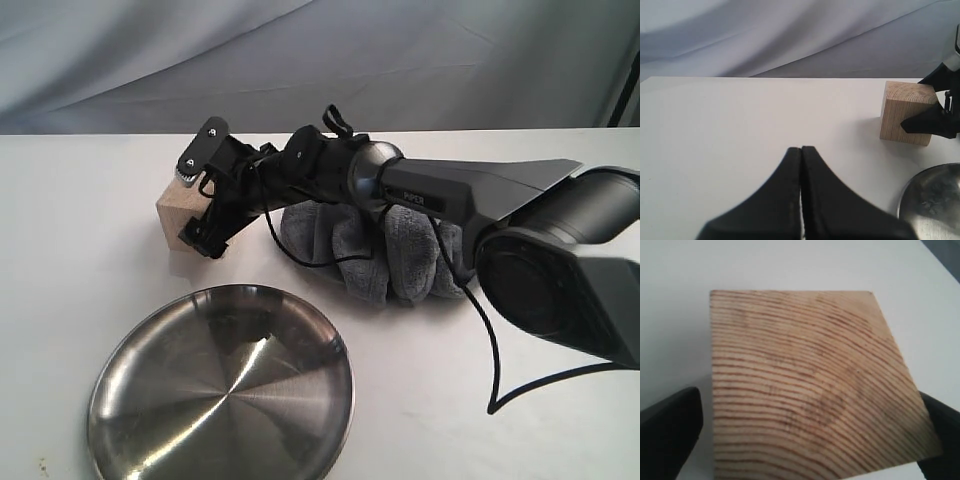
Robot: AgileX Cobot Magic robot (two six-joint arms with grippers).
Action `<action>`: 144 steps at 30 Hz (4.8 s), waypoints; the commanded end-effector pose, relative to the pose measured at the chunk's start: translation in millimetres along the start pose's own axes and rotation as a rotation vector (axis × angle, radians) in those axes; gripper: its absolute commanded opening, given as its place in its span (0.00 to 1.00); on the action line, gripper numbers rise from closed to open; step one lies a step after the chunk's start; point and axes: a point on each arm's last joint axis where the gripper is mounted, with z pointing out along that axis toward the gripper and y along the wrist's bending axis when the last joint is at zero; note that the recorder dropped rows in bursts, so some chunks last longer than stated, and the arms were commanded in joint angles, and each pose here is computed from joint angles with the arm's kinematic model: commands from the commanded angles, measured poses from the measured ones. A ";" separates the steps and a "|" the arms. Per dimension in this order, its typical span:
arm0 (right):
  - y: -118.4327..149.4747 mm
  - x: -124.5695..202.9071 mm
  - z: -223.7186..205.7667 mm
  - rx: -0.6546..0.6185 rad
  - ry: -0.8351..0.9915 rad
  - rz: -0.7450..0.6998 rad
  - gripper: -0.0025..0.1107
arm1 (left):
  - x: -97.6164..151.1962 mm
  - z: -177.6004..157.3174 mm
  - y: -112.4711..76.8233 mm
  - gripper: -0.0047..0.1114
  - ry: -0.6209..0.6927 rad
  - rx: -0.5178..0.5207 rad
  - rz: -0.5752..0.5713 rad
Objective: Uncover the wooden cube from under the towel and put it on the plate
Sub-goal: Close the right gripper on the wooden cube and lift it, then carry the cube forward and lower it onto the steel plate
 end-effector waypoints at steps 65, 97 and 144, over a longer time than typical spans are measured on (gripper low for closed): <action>-0.6 -76.0 -79.4 -0.121 -0.108 0.019 0.02 | -1.2 -0.2 -0.5 0.05 -0.014 0.007 -0.009; 74.2 -67.5 -114.1 -0.569 0.361 -0.299 0.02 | -1.2 -0.2 -0.5 0.05 -0.014 0.007 -0.009; 97.8 -46.5 -82.5 -0.608 0.461 -0.209 0.83 | -1.2 -0.2 -0.5 0.05 -0.014 0.007 -0.009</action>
